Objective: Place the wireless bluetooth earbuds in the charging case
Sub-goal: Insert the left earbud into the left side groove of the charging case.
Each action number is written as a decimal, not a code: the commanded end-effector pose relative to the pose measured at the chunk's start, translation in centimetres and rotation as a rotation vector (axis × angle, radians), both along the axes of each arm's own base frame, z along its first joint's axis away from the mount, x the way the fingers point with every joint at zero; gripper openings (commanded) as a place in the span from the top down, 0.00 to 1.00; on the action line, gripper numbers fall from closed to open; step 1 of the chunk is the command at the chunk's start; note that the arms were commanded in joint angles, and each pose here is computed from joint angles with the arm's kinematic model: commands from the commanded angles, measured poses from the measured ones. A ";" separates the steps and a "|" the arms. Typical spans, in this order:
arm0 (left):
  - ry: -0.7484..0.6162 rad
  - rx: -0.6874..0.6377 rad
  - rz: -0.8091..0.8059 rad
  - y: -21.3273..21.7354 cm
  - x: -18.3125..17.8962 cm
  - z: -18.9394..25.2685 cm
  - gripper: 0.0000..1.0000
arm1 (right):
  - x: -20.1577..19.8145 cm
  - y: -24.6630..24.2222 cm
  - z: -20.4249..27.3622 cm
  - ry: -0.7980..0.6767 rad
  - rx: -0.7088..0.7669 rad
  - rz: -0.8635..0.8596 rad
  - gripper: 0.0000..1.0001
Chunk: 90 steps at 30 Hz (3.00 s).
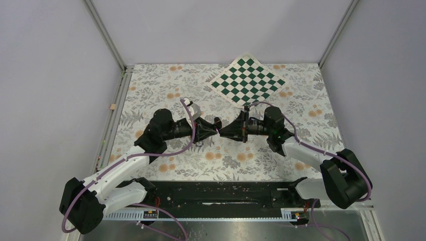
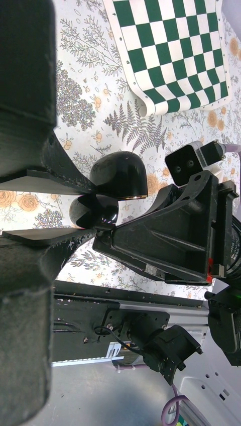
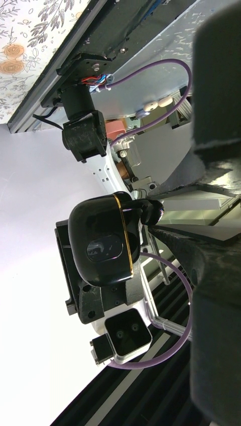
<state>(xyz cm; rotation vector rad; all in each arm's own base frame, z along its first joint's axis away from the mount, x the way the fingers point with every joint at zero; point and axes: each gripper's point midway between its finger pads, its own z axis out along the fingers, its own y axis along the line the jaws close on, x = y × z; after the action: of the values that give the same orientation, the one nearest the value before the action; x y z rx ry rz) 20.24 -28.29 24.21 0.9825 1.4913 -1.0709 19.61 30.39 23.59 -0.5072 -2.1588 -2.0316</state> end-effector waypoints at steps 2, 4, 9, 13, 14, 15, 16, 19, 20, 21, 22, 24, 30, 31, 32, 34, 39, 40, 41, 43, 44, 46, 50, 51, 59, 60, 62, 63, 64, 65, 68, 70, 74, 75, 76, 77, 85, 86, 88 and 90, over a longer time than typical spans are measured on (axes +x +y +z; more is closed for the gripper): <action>-0.065 -0.058 -0.067 -0.4 -1.4 2.2 1.00 | -0.1 0.0 -0.4 -0.037 -0.024 -0.001 1.00; -0.063 -0.060 -0.072 -0.5 -1.5 2.2 1.00 | -0.2 -0.1 -0.7 -0.033 -0.036 -0.001 1.00; -0.063 -0.060 -0.080 -0.4 -1.7 2.3 1.00 | -0.1 0.0 -0.5 -0.036 -0.026 -0.005 1.00; -0.061 -0.050 -0.069 -0.2 -1.7 1.8 1.00 | -0.1 0.0 0.3 -0.047 -0.006 -0.003 1.00; -0.064 -0.050 -0.066 -0.2 -1.6 1.9 1.00 | -0.1 0.0 0.4 -0.049 -0.009 -0.001 1.00; -0.064 -0.050 -0.064 -0.2 -1.6 1.8 1.00 | -0.3 0.0 0.4 -0.053 -0.013 0.003 1.00; -0.065 -0.049 -0.063 -0.2 -1.6 1.8 1.00 | -0.4 -0.1 0.5 -0.058 -0.014 0.006 1.00; -0.067 -0.051 -0.057 -0.2 -1.4 1.9 1.00 | -0.9 -0.3 0.3 -0.059 -0.024 0.014 1.00; -0.067 -0.052 -0.056 -0.2 -1.3 1.9 1.00 | -1.1 -0.4 0.2 -0.061 -0.028 0.017 1.00; -0.066 -0.052 -0.055 -0.3 -1.3 1.9 1.00 | -1.3 -0.5 0.2 -0.061 -0.032 0.020 1.00; -0.066 -0.052 -0.051 -0.3 -1.2 1.9 1.00 | -1.5 -0.6 0.1 -0.061 -0.038 0.021 1.00; -0.065 -0.051 -0.049 -0.3 -1.1 1.9 1.00 | -2.0 -0.9 -0.1 -0.061 -0.047 0.025 1.00; -0.058 -0.050 -0.047 -0.4 -1.0 1.7 1.00 | -2.8 -1.3 1.2 -0.120 -0.069 0.039 1.00; -0.059 -0.052 -0.045 -0.4 -0.9 1.8 1.00 | -2.9 -1.3 1.5 -0.133 -0.073 0.044 1.00; -0.060 -0.053 -0.045 -0.4 -0.9 1.8 1.00 | -2.9 -1.3 1.7 -0.141 -0.076 0.047 1.00; -0.060 -0.055 -0.048 -0.4 -1.0 1.9 1.00 | -2.7 -1.2 2.1 -0.150 -0.073 0.047 1.00; -0.060 -0.055 -0.049 -0.3 -1.2 1.9 1.00 | -2.0 -0.8 2.7 -0.160 -0.056 0.046 1.00; -0.059 -0.055 -0.050 -0.3 -1.2 1.9 1.00 | -1.9 -0.8 2.8 -0.164 -0.056 0.046 1.00; -0.058 -0.056 -0.051 -0.3 -1.2 1.9 1.00 | -1.8 -0.7 2.9 -0.165 -0.056 0.045 1.00; -0.057 -0.057 -0.051 -0.3 -1.2 1.9 1.00 | -1.5 -0.5 3.0 -0.167 -0.057 0.045 1.00; -0.058 -0.060 -0.053 -0.3 -1.3 2.0 1.00 | -1.5 -0.5 2.9 -0.165 -0.058 0.046 1.00; -0.061 -0.063 -0.054 -0.3 -1.3 2.1 1.00 | -1.3 -0.4 2.8 -0.161 -0.061 0.046 1.00; -0.061 -0.066 -0.055 -0.3 -1.3 2.1 1.00 | -1.1 -0.3 2.6 -0.158 -0.062 0.045 1.00; -0.059 -0.066 -0.056 -0.3 -1.4 2.1 1.00 | -1.0 -0.3 2.6 -0.157 -0.063 0.043 1.00; -0.055 -0.070 -0.070 -0.4 -1.6 2.1 1.00 | -0.7 -0.1 2.3 -0.150 -0.066 0.040 1.00; -0.055 -0.070 -0.073 -0.4 -1.6 2.1 1.00 | -0.6 0.0 2.3 -0.149 -0.067 0.040 1.00; -0.054 -0.070 -0.078 -0.4 -1.7 2.1 1.00 | -0.5 0.0 2.3 -0.146 -0.069 0.039 1.00; -0.054 -0.071 -0.080 -0.4 -1.8 2.1 1.00 | -0.5 0.0 2.2 -0.144 -0.069 0.038 1.00; -0.056 -0.072 -0.083 -0.5 -1.8 2.2 1.00 | -0.4 0.0 2.2 -0.142 -0.068 0.036 1.00; -0.052 -0.070 -0.085 -0.5 -1.9 2.0 1.00 | -0.3 0.1 2.2 -0.143 -0.067 0.034 1.00; -0.052 -0.072 -0.092 -0.5 -2.0 2.1 1.00 | -0.1 0.2 2.3 -0.143 -0.065 0.031 1.00; -0.050 -0.071 -0.094 -0.5 -2.1 2.0 1.00 | 0.1 0.3 2.5 -0.145 -0.061 0.029 1.00; -0.047 -0.075 -0.098 -0.6 -2.2 2.1 1.00 | 0.3 0.4 2.5 -0.144 -0.063 0.024 1.00; -0.045 -0.076 -0.101 -0.7 -2.2 2.1 1.00 | 0.4 0.4 2.5 -0.143 -0.064 0.024 1.00; -0.044 -0.077 -0.101 -0.7 -2.3 2.1 1.00 | 0.4 0.4 2.4 -0.142 -0.065 0.024 1.00; -0.040 -0.079 -0.103 -0.7 -2.3 2.1 1.00 | 0.5 0.5 2.4 -0.142 -0.067 0.024 1.00; -0.009 -0.089 -0.104 -1.0 -2.2 2.2 1.00 | 0.5 0.5 3.0 -0.170 -0.045 0.015 0.65; -0.006 -0.088 -0.105 -1.0 -2.2 2.1 1.00 | 0.5 0.4 3.1 -0.174 -0.043 0.015 0.61; 0.001 -0.088 -0.109 -1.1 -2.2 2.1 1.00 | 0.4 0.4 3.2 -0.176 -0.041 0.019 0.59; 0.004 -0.088 -0.110 -1.1 -2.2 2.1 1.00 | 0.5 0.5 3.2 -0.178 -0.038 0.017 0.57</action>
<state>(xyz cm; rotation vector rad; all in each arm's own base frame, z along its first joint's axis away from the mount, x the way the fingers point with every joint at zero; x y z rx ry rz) 18.79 -28.79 24.58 0.9797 1.4822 -1.1631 19.68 30.48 24.26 -0.4096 -2.3057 -1.9877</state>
